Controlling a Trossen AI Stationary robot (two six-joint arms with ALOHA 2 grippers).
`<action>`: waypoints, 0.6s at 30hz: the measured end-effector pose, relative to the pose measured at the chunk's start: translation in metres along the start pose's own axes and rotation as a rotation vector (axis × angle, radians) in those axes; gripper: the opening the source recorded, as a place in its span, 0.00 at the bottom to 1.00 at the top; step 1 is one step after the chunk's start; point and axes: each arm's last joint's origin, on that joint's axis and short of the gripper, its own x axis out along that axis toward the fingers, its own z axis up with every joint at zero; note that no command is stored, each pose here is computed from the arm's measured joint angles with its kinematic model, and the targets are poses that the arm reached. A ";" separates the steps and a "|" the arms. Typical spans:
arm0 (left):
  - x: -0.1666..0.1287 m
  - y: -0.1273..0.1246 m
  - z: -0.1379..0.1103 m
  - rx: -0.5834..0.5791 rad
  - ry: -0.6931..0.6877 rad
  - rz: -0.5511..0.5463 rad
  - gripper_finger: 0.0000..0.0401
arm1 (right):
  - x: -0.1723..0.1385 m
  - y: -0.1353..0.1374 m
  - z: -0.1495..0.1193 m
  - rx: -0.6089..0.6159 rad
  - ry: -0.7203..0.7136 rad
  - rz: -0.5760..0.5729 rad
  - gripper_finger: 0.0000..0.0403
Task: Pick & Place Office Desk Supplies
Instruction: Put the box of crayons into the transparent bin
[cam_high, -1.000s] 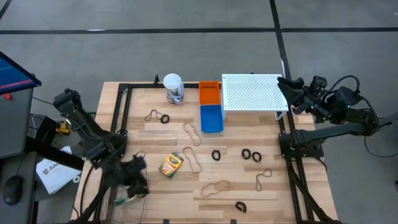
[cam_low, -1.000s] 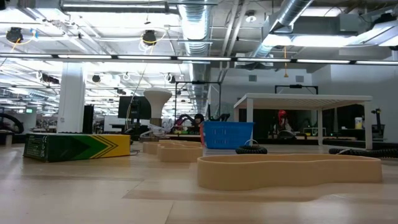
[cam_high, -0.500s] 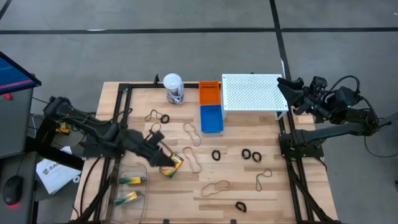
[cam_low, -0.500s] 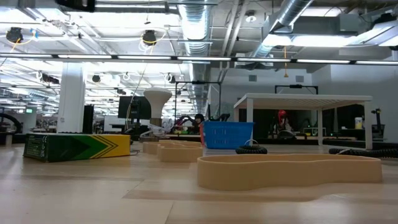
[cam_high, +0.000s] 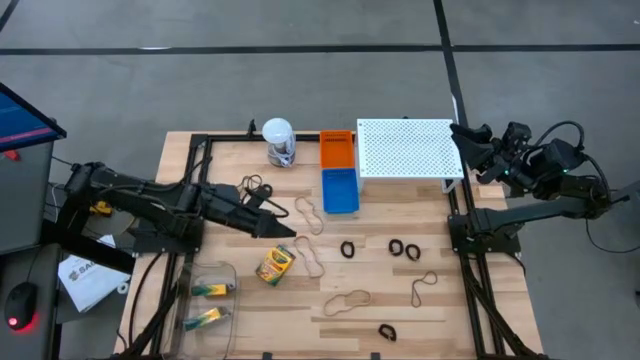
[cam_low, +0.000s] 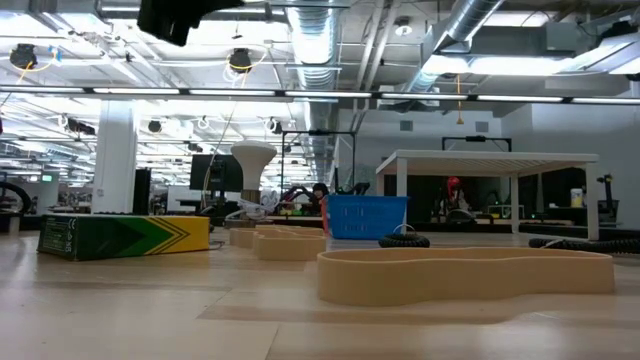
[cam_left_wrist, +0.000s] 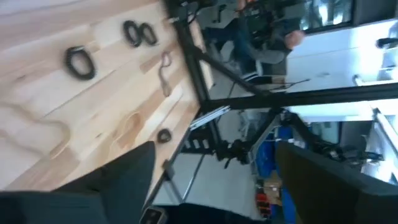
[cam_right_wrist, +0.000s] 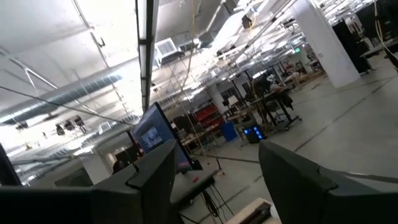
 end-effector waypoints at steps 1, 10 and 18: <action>0.001 0.002 0.001 -0.003 0.001 0.022 0.86 | -0.001 0.000 0.001 0.002 -0.002 0.002 0.55; 0.009 0.010 -0.001 0.062 0.072 0.076 0.97 | -0.008 -0.003 0.007 0.012 -0.023 0.007 0.55; 0.034 0.000 -0.010 0.357 0.280 0.145 0.99 | -0.013 -0.005 0.008 0.012 -0.021 -0.002 0.55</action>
